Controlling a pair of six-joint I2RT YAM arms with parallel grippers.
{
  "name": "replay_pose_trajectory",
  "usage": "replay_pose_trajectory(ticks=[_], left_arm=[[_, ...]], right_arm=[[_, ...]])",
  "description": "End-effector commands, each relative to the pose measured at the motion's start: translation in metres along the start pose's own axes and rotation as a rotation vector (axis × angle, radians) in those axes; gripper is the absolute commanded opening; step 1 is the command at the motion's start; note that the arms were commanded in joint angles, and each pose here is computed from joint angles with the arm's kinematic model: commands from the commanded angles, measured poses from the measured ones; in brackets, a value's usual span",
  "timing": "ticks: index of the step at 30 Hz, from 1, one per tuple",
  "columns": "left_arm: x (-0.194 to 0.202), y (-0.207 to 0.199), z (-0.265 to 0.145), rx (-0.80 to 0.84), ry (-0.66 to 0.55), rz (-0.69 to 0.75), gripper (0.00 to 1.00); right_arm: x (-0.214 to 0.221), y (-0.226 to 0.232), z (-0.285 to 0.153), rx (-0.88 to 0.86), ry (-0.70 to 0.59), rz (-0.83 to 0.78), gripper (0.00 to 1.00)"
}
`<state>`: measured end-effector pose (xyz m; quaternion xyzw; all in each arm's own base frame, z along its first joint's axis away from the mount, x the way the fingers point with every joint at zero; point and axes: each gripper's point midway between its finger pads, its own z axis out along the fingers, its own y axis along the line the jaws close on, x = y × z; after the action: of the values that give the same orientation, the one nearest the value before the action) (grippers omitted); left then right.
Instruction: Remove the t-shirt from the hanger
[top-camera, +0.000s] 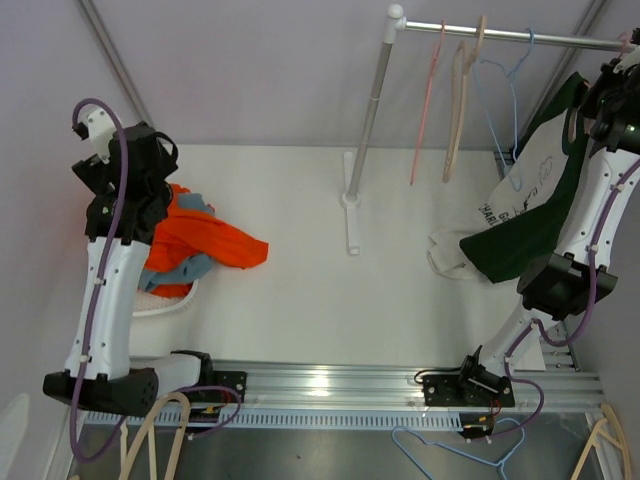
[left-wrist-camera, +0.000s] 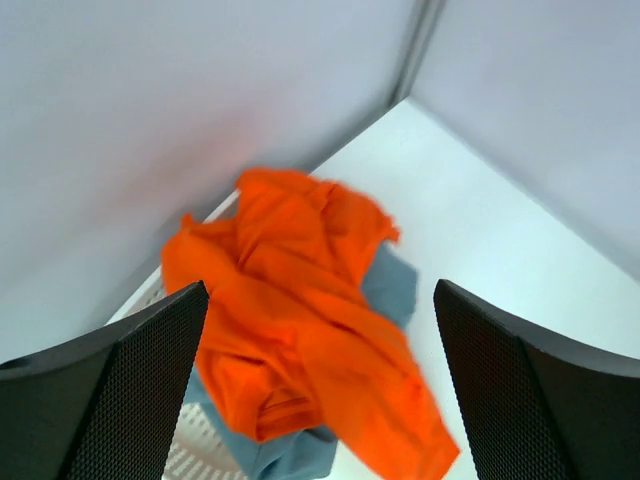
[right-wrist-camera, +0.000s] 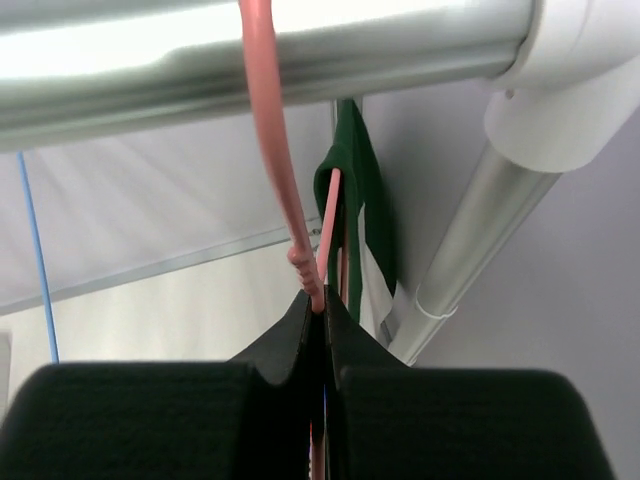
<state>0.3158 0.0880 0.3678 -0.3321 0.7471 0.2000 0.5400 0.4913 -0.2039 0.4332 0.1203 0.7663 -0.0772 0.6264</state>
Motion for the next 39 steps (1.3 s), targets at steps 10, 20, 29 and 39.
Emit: replay_pose_trajectory(ticks=[10,20,29,39], left_arm=[[-0.048,-0.083,-0.098,0.391,-0.400,0.222,0.99],[-0.018,-0.129,-0.146,0.549,-0.468,0.347,0.99],[0.009,-0.149,-0.179,0.694,-0.447,0.366,0.99],[0.074,-0.182,-0.269,1.089,-0.461,0.370,0.99]], right_arm=[[-0.109,0.019,-0.061,-0.053,-0.321,0.018,0.00],[-0.125,0.037,-0.113,-0.090,-0.375,-0.012,0.00],[-0.074,0.027,-0.143,0.030,-0.289,0.082,0.00],[-0.032,0.008,-0.195,0.406,-0.245,0.324,0.00]])
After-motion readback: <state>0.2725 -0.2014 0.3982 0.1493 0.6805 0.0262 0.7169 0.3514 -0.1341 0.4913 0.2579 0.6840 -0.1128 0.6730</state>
